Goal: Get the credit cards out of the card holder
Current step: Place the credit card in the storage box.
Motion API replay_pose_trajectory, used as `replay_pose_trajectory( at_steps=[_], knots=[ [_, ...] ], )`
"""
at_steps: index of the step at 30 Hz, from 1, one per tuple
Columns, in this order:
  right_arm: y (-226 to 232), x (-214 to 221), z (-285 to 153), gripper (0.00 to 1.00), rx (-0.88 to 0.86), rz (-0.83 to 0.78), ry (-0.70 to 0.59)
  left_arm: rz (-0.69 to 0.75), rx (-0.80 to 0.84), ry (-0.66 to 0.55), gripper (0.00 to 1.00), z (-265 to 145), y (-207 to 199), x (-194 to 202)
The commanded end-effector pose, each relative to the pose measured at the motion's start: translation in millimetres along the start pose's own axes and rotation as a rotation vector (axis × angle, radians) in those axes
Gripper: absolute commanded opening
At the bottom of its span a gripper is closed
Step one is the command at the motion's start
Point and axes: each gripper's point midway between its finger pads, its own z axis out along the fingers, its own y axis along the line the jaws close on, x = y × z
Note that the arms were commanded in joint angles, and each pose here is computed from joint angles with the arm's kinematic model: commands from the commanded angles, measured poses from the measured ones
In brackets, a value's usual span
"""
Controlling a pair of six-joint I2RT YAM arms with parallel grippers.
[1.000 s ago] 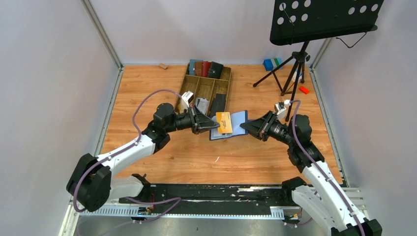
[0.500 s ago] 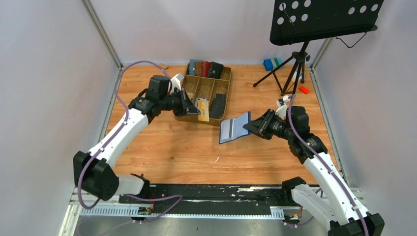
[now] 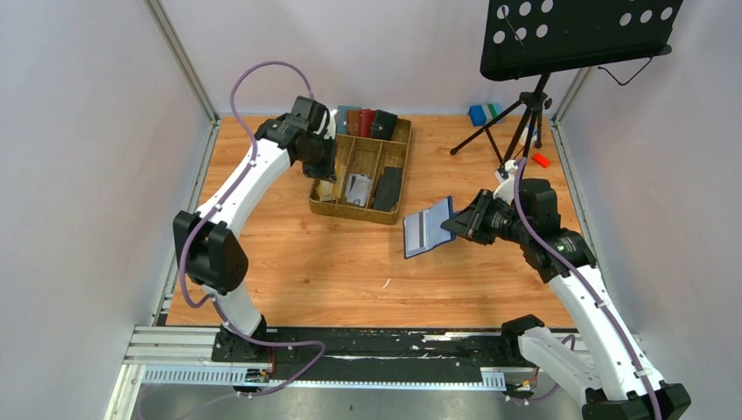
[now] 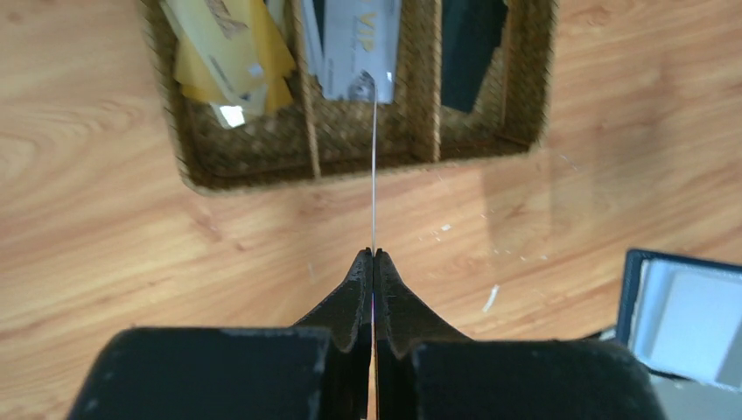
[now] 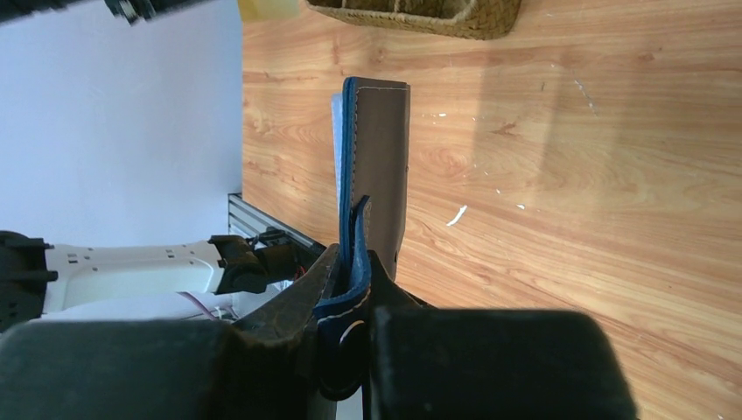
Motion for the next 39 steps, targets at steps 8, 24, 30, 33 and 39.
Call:
replay_pose_trajectory(
  at_steps=[8,24,30,33,39],
  knots=[
    [-1,5,-15,0.0,0.025,-0.076,0.012,0.165,-0.22,0.018,0.0,16,38,-43],
    [-14,-7,-22,0.0,0.137,-0.162,-0.005,0.188,-0.266,0.082,0.0,80,60,-54],
    [-18,-11,-25,0.0,0.176,-0.165,-0.022,0.15,-0.232,0.101,0.0,103,74,-55],
    [-19,-11,-24,0.0,0.179,-0.161,-0.021,0.117,-0.135,0.116,0.0,112,69,-51],
    [-20,-13,-21,0.0,0.182,-0.153,-0.023,0.069,-0.113,0.158,0.0,119,81,-41]
  ],
)
